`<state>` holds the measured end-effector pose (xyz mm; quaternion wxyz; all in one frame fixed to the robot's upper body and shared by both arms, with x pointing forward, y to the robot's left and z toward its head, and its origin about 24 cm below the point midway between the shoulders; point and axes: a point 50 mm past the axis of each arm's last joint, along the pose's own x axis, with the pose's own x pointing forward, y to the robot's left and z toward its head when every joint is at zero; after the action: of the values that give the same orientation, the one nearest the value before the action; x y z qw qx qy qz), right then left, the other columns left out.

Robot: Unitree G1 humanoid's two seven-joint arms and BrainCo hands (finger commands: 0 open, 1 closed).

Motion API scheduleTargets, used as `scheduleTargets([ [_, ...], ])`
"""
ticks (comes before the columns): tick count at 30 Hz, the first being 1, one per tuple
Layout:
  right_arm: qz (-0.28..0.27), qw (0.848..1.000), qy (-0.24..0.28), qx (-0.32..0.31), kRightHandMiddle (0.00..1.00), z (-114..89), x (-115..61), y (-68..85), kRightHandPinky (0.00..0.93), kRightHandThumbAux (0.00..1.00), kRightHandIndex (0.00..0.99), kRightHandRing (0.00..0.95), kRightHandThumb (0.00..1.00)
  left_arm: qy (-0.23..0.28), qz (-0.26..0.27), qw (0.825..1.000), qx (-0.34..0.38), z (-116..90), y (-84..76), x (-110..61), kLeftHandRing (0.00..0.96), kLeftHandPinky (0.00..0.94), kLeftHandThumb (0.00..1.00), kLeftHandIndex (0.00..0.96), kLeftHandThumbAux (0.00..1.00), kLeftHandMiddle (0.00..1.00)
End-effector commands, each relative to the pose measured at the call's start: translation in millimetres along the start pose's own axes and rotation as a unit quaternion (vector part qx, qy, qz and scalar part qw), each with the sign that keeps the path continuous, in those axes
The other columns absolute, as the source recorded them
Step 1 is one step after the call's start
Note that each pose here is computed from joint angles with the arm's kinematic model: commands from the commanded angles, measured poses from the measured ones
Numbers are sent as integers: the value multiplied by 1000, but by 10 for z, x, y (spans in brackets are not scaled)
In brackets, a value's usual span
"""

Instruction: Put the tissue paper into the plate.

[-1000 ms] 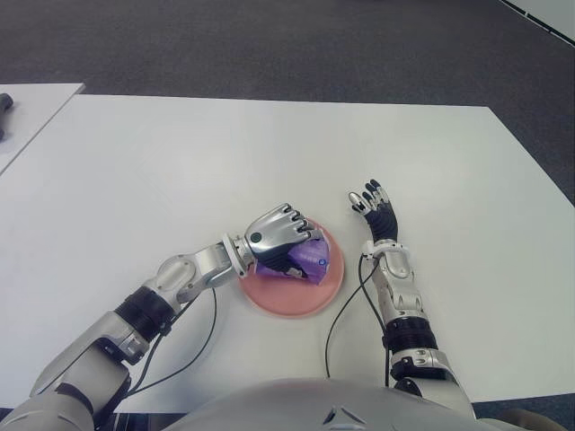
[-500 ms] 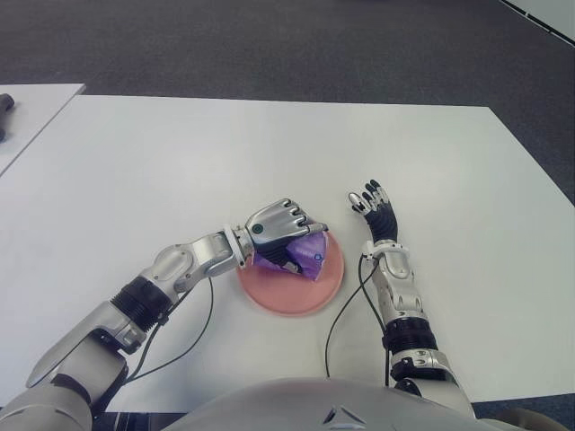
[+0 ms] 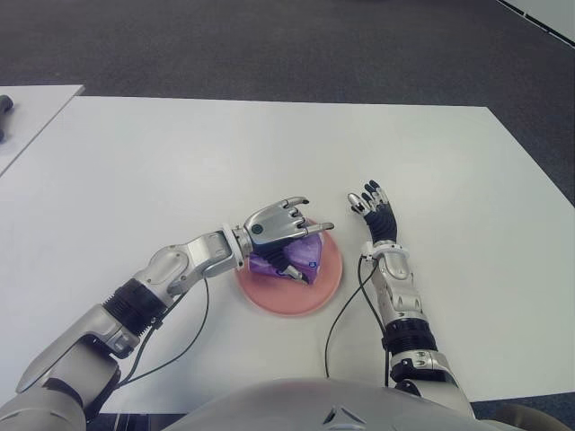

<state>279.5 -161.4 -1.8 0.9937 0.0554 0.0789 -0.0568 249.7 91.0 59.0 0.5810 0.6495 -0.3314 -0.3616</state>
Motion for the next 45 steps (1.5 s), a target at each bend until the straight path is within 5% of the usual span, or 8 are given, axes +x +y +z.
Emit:
scheduleTargets([
  [1, -14, 997, 72, 1, 0, -301, -124, -61, 9, 660, 0, 0, 204, 7, -72, 997, -10, 17, -250, -141, 0, 0, 0, 0, 226, 0],
  [28, -14, 997, 72, 2, 0, -301, -121, -50, 9, 660, 0, 0, 204, 32, -44, 994, -97, -13, -205, -164, 0, 0, 0, 0, 282, 0],
  [37, -14, 997, 72, 2, 0, -302, -118, -41, 9, 660, 0, 0, 204, 57, 39, 989, -129, -249, 263, -182, 0, 0, 0, 0, 334, 0],
  [42, -14, 997, 72, 2, 0, -301, -113, -38, 9, 660, 0, 0, 204, 73, 82, 981, -159, -246, 280, -188, 0, 0, 0, 0, 344, 0],
  [45, -14, 997, 73, 2, 0, -302, -110, -34, 9, 660, 0, 0, 204, 88, 145, 957, -237, -242, 289, -178, 0, 0, 0, 0, 350, 0],
])
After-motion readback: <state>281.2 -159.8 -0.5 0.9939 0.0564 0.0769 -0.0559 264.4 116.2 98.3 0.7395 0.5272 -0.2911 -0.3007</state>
